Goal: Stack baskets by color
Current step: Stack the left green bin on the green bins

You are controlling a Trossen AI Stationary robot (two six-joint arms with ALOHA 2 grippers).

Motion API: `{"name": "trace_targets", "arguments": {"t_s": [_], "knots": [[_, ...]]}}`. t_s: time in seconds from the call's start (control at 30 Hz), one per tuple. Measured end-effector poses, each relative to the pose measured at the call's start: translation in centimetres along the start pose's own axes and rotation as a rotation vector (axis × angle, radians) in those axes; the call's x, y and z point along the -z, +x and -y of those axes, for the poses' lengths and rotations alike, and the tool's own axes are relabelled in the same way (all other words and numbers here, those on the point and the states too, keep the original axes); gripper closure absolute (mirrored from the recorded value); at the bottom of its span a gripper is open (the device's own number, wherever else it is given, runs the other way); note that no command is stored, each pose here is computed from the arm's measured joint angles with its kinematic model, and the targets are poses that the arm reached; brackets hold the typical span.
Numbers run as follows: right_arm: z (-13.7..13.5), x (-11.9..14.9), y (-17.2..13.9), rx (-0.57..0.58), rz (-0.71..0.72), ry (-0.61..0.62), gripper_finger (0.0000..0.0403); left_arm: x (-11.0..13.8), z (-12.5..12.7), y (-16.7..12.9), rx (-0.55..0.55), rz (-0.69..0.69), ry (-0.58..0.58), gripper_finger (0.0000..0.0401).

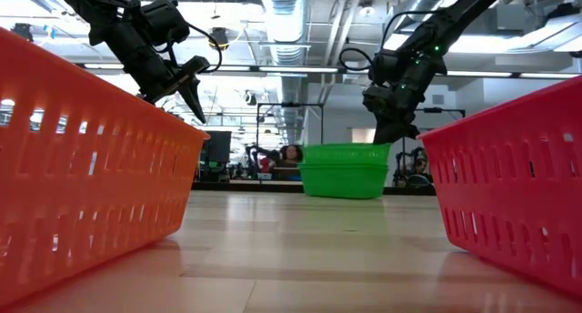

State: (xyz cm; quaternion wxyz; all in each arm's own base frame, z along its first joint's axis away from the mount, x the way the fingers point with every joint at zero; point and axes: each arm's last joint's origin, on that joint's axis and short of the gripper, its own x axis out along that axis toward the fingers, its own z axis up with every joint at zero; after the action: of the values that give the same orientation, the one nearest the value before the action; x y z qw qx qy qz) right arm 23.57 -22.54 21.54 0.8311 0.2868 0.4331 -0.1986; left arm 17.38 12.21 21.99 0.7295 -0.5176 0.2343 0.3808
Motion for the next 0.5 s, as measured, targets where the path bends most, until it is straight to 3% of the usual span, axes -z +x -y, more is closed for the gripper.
{"name": "trace_targets", "arguments": {"t_s": [0.37, 0.5], "knots": [[0.01, 0.03, 0.00, 0.003, -0.002, 0.002, 0.0308, 0.00, -0.01, 0.00, -0.001, 0.000, 0.000, 0.0177], [0.16, 0.03, 0.00, 0.058, -0.002, 0.001, 0.0303, 0.00, -0.01, 0.00, -0.001, 0.000, 0.000, 0.0177]]}}
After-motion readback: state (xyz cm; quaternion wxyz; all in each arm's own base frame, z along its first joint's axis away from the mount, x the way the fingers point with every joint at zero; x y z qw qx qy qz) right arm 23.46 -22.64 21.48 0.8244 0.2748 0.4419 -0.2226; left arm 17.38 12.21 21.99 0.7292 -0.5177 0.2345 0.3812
